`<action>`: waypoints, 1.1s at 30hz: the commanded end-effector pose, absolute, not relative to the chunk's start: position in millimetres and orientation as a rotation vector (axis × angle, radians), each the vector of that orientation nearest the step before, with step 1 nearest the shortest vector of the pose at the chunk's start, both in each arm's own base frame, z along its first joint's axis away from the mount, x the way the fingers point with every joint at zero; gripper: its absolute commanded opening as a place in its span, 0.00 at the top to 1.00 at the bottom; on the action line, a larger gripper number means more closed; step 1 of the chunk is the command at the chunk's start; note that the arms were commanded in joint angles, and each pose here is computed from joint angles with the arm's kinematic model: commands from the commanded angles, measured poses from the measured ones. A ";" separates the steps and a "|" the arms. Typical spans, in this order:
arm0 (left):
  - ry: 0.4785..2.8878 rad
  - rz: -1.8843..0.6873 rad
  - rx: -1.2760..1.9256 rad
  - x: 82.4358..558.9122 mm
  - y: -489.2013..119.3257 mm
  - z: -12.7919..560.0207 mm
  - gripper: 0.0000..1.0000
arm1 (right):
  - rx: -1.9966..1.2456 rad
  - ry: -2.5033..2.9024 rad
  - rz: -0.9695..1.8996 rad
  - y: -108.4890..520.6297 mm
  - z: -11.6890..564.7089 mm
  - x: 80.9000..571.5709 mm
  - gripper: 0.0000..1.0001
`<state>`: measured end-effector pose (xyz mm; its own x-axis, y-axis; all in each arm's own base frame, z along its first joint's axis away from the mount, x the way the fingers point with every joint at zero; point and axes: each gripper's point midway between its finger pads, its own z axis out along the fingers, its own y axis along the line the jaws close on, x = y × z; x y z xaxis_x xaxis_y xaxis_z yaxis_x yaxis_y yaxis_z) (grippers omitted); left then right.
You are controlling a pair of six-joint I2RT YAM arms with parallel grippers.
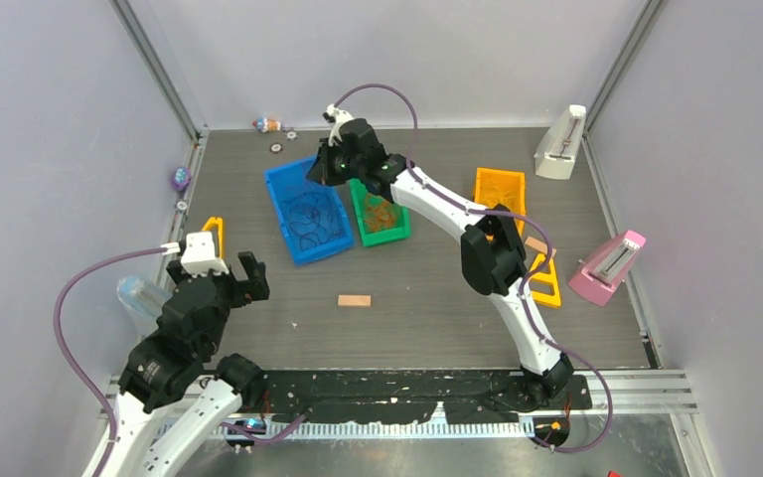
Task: Untangle the cables
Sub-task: Place the cable in the bin.
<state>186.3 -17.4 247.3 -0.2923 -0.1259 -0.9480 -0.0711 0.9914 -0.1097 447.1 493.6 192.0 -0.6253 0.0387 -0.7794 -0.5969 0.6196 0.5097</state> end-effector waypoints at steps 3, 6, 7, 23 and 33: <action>1.872 -0.037 -0.141 192.5 -18.8 244.2 0.00 | -0.445 2.050 0.912 488.5 188.9 451.2 0.85; 1.882 -0.043 -0.134 194.0 -21.4 242.9 0.00 | -0.468 2.056 0.922 489.7 186.3 447.0 0.53; 1.885 -0.047 -0.132 194.8 -22.8 242.0 0.00 | -0.475 2.051 0.929 489.9 189.8 445.5 0.48; 1.952 -0.202 -0.173 210.9 -57.0 201.8 0.00 | -0.503 1.884 0.891 376.5 284.7 407.4 0.12; 1.916 -0.169 -0.216 234.7 -61.0 179.7 0.00 | -0.241 1.845 0.684 199.2 276.7 374.7 0.13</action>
<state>212.7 -59.8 159.8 -0.4523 -0.1711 -0.8753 -0.0358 0.9841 -0.1739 391.2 231.8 288.0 -0.4290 0.1585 -0.8893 -0.5100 0.7701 0.3832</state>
